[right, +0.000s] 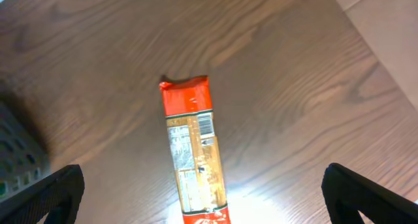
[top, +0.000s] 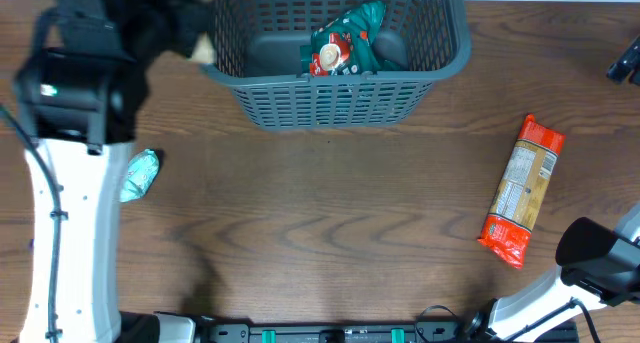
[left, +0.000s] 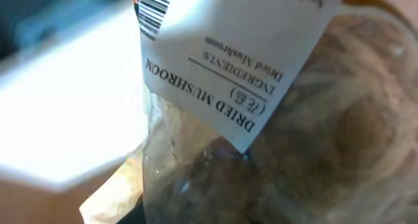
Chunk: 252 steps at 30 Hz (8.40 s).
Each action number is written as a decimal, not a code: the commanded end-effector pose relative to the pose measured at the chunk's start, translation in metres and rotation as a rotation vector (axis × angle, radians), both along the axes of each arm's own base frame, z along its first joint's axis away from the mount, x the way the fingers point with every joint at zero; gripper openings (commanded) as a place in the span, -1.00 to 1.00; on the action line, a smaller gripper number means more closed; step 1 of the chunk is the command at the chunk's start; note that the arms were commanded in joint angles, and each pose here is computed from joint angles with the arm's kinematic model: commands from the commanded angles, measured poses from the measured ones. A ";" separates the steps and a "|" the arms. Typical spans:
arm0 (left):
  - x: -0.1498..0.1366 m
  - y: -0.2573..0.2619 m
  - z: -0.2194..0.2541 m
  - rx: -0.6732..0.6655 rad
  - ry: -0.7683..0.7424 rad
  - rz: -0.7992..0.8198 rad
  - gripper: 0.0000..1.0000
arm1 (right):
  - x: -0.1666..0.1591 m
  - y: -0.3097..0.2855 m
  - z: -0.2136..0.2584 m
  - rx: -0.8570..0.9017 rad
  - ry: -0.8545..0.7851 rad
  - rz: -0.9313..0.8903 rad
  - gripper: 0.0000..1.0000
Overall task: Pack container
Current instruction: 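Carry the paper bag into the basket and release it, then move the left gripper to the mint-green wipes pouch and grasp it, then carry the wipes pouch into the basket and release it, then lower the left gripper onto the tissue-pack strip and grasp it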
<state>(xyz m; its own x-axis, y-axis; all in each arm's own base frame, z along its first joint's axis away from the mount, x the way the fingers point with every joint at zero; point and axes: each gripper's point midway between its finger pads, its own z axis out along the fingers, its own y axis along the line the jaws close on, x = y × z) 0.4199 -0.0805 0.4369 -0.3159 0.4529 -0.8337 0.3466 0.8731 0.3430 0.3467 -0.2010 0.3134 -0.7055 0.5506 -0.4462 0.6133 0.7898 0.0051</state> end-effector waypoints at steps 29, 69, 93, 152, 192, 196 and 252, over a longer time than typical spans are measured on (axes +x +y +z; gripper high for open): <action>0.117 -0.112 -0.257 0.249 0.374 -0.324 0.32 | -0.002 0.008 -0.003 0.040 0.008 0.044 0.99; -0.113 0.175 -0.199 -0.178 0.727 0.644 0.97 | -0.001 0.010 -0.002 0.038 0.006 0.053 0.99; -0.114 0.196 -0.419 -0.163 0.843 0.657 0.97 | 0.001 0.004 0.000 0.008 0.000 0.048 0.98; 0.103 -0.099 -0.061 0.022 -0.088 -0.153 -0.89 | -0.003 0.009 -0.003 0.030 0.019 0.046 0.98; -0.010 0.113 -0.027 0.148 0.102 0.388 0.97 | -0.005 0.009 -0.004 0.031 0.026 0.051 0.99; -0.046 0.194 -0.059 0.152 0.279 0.576 0.96 | -0.004 0.009 -0.004 0.030 0.026 0.053 0.98; -0.136 0.308 -0.415 -0.129 1.329 0.475 0.97 | 0.025 -0.007 0.015 -0.019 -0.126 -0.006 0.98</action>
<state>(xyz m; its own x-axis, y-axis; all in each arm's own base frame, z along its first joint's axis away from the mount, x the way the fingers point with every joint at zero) 0.3022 0.2237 0.0351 -0.9908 0.0435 0.1281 0.0342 0.9967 -0.0742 0.3717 -0.2077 0.3274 -0.6542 0.5279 -0.5417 0.5988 0.7990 0.0555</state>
